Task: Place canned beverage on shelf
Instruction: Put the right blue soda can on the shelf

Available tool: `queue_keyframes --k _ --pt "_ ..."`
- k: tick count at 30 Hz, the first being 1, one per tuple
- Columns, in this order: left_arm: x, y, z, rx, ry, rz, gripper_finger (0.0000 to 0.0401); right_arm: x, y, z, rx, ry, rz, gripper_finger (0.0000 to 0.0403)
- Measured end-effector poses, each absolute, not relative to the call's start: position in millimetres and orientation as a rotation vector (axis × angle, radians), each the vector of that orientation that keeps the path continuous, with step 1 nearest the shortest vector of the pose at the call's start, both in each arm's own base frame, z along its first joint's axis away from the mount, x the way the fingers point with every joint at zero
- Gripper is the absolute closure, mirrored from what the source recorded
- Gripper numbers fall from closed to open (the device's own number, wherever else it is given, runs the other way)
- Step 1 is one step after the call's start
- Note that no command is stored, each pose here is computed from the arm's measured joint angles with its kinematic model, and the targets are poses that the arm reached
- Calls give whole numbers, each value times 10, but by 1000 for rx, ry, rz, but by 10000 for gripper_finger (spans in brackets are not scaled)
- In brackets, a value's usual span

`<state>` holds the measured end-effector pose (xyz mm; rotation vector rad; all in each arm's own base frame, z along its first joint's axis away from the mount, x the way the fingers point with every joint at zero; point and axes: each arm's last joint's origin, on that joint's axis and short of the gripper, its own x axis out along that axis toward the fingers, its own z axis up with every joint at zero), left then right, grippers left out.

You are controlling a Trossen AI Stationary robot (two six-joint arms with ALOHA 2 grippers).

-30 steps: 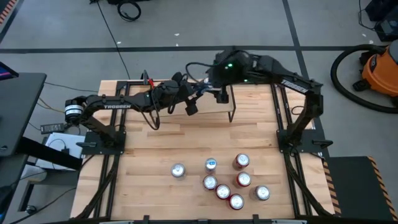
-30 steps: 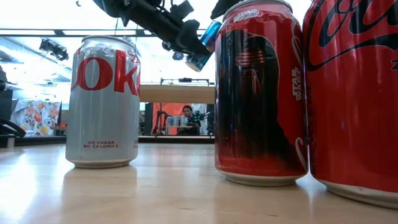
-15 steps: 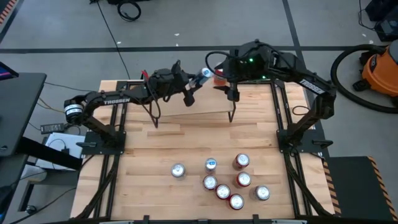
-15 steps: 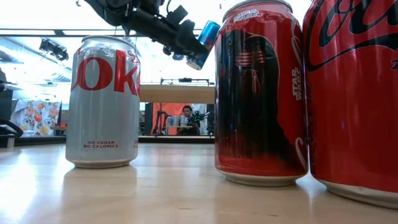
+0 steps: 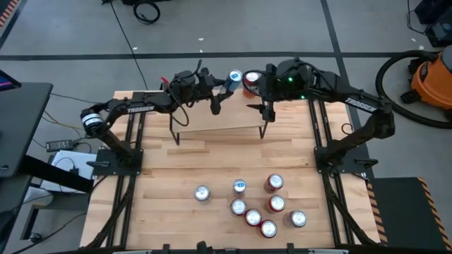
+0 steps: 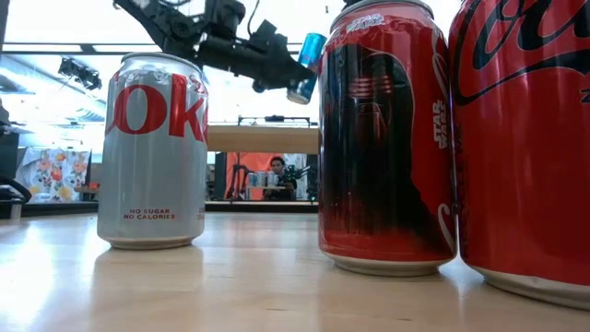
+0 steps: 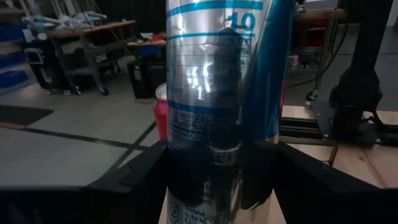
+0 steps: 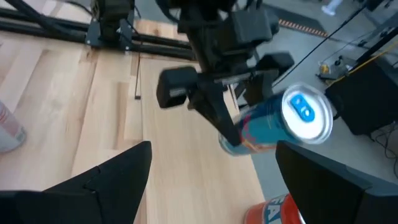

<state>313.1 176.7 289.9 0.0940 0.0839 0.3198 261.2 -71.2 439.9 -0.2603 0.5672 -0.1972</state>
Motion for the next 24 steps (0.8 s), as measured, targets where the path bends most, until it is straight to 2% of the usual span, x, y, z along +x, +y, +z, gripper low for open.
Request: queue_keyframes --k 14,24 --pt "3199 1977 2724 34 11 293 156 2442 -626 4014 -234 531 -192 49" --pt "3234 1921 2737 29 -3 281 156 2501 -592 3984 -281 491 -216 49"
